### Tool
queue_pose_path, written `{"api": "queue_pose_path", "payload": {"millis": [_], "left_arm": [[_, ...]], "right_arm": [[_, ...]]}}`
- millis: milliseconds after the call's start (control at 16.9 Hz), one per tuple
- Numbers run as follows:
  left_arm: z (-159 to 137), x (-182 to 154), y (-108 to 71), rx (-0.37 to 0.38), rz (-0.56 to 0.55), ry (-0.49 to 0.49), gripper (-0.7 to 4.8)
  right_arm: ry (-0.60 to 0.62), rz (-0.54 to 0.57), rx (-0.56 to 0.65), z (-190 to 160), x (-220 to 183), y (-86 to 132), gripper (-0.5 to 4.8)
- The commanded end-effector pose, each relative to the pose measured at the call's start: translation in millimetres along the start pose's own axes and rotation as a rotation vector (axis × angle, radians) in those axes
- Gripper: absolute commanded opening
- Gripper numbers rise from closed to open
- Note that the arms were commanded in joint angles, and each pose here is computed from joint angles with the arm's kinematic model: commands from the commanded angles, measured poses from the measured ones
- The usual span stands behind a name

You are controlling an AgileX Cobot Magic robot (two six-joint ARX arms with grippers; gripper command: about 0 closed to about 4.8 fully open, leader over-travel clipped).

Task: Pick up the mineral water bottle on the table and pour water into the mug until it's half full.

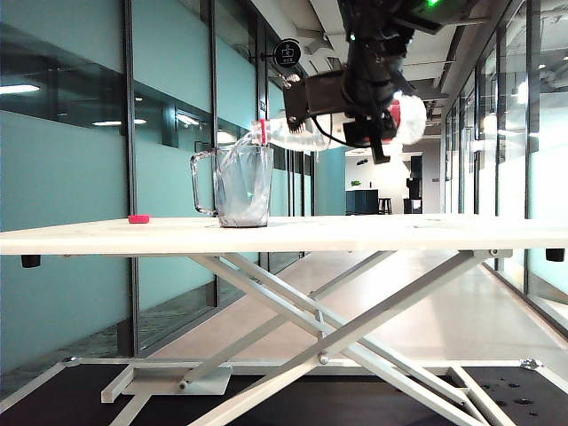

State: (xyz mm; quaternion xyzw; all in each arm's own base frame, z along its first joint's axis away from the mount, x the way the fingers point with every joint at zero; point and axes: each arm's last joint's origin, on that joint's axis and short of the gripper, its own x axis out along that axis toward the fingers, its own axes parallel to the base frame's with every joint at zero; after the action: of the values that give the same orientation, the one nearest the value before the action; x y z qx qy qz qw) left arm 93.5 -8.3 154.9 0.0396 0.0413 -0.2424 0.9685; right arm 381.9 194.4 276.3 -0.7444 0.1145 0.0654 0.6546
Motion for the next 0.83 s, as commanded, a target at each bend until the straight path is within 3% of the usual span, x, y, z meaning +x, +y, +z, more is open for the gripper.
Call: {"api": "queue_pose_path", "payload": {"millis": [59, 708, 826], "left_arm": [[1.1, -0.1, 0.1, 0.008, 0.001, -0.005, -0.05], [1.1, -0.1, 0.1, 0.008, 0.001, -0.005, -0.05], [1.1, -0.1, 0.1, 0.007, 0.001, -0.005, -0.05]], "right_arm": [[0.031, -0.071, 0.028, -1.2, -5.2, -14.0, 1.66], [0.052, -0.071, 0.025, -1.8, -5.2, -14.0, 1.66], [0.030, -0.066, 0.175, -1.4, -5.1, -13.3, 1.66]]}}
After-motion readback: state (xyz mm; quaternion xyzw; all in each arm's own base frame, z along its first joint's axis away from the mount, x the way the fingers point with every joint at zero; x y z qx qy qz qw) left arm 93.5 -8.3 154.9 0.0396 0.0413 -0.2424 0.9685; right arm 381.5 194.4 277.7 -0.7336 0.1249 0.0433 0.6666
